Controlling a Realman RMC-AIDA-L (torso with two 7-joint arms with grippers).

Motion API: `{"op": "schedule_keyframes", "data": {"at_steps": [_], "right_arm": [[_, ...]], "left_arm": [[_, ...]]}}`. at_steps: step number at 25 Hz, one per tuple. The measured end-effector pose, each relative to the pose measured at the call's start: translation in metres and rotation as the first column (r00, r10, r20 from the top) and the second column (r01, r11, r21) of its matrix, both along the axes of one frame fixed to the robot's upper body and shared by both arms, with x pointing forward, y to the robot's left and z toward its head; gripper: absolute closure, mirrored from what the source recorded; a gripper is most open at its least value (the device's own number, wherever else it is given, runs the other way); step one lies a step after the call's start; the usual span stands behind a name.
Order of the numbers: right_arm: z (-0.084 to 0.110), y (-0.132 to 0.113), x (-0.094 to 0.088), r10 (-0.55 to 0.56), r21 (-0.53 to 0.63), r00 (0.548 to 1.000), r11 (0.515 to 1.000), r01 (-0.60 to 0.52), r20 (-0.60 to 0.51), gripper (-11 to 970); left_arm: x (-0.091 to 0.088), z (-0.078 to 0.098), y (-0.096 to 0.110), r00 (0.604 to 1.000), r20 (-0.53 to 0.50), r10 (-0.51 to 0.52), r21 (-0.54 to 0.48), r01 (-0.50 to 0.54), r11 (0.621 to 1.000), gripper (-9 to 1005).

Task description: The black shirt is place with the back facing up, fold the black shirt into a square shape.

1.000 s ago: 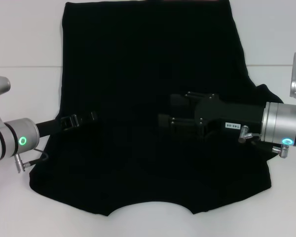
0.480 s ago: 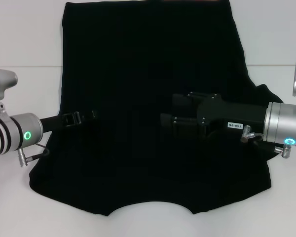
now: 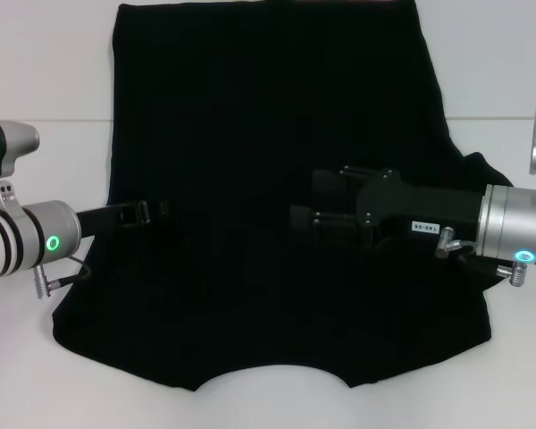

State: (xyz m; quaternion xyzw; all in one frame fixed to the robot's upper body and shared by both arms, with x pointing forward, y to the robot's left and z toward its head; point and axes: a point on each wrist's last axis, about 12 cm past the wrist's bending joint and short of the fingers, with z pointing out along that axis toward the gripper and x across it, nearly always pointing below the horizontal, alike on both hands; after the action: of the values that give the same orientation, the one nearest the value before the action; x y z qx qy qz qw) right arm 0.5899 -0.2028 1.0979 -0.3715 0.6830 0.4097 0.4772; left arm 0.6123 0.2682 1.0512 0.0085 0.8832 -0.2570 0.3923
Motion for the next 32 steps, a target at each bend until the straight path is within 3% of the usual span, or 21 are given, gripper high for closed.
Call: {"op": "schedule_keyframes", "data": {"at_steps": [5, 13, 24, 30, 32], "right_arm": [[0.0, 0.0, 0.0, 0.0, 0.0, 1.0, 1.0, 0.0, 0.0, 182], [-0.001, 0.0, -0.001, -0.002, -0.001, 1.0, 1.0, 0.002, 0.0, 186], [-0.003, -0.005, -0.001, -0.023, -0.003, 1.0, 1.0, 0.023, -0.001, 192], [0.0, -0.021, 0.002, -0.088, 0.014, 0.996, 0.996, 0.088, 0.014, 195], [0.003, -0.031, 0.003, -0.127, 0.02, 0.992, 0.992, 0.127, 0.014, 196]], "left_arm": [[0.002, 0.003, -0.002, 1.0, 0.006, -0.015, -0.002, 0.015, 1.0, 762], [0.009, 0.011, -0.019, 0.996, 0.025, -0.081, -0.004, 0.082, 0.997, 982], [0.008, 0.017, -0.04, 0.984, 0.032, -0.174, -0.052, 0.175, 0.983, 963], [0.006, 0.024, -0.044, 0.973, 0.043, -0.225, -0.088, 0.228, 0.97, 724], [0.001, 0.03, -0.044, 0.958, 0.063, -0.278, -0.135, 0.285, 0.949, 673]]}}
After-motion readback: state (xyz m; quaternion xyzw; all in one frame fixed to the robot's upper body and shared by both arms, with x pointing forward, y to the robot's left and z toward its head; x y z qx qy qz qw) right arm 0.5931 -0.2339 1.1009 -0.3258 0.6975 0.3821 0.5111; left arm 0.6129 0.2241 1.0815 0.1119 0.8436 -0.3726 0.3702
